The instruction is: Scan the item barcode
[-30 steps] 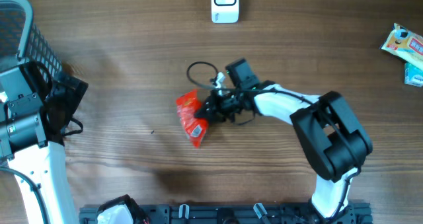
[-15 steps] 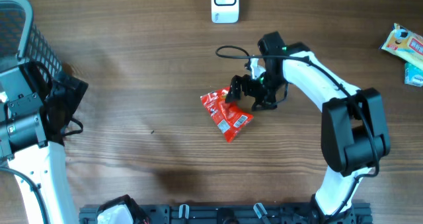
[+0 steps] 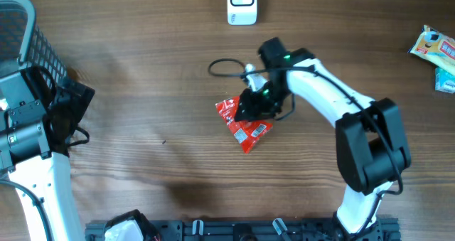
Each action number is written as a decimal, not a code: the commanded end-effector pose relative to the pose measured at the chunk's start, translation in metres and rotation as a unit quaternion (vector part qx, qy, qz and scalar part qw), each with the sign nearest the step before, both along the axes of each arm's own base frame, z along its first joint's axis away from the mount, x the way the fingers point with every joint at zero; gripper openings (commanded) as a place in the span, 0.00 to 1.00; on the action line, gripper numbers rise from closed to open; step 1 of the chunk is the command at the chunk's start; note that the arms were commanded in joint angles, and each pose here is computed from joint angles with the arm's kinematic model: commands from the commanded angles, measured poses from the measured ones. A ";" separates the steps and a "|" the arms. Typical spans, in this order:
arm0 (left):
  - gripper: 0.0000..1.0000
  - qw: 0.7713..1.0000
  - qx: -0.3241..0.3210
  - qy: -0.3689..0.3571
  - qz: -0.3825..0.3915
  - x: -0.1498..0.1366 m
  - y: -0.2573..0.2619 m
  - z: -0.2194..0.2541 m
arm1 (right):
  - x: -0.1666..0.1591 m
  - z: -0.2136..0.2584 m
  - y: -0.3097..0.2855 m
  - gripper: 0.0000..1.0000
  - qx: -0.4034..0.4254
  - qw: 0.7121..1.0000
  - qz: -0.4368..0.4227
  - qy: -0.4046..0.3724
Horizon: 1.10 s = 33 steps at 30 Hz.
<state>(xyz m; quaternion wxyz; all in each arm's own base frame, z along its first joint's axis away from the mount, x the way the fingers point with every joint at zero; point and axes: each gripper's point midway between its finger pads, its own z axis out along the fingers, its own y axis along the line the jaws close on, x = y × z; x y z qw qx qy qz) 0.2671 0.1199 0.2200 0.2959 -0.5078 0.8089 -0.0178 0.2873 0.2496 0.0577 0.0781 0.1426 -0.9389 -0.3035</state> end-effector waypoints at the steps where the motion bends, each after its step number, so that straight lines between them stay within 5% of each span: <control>1: 1.00 1.000 0.001 0.002 0.012 -0.001 0.004 0.000 | 0.000 0.010 0.027 0.30 0.010 0.998 0.040 -0.055; 4: 1.00 1.000 0.001 0.002 0.012 -0.001 0.004 -0.001 | 0.012 -0.021 0.003 0.17 -0.119 0.989 -0.014 -0.087; 11: 1.00 1.000 0.001 0.002 0.012 -0.001 0.004 0.000 | 0.012 -0.056 -0.027 0.17 -0.136 0.986 -0.060 -0.072; 15: 1.00 1.000 0.001 0.002 0.012 -0.001 0.004 -0.001 | 0.010 -0.047 -0.030 0.04 -0.124 0.989 -0.053 -0.054; 19: 1.00 1.000 0.001 0.002 0.012 -0.001 0.004 0.000 | 0.018 0.001 -0.031 0.04 -0.137 0.988 -0.030 -0.061; 24: 1.00 1.000 0.001 0.002 0.012 -0.001 0.004 0.000 | 0.040 0.053 -0.073 0.04 -0.263 0.956 -0.070 -0.105; 33: 1.00 1.000 0.001 0.002 0.012 -0.001 0.004 0.000 | 0.019 -0.004 -0.091 0.04 -0.305 0.942 -0.121 -0.063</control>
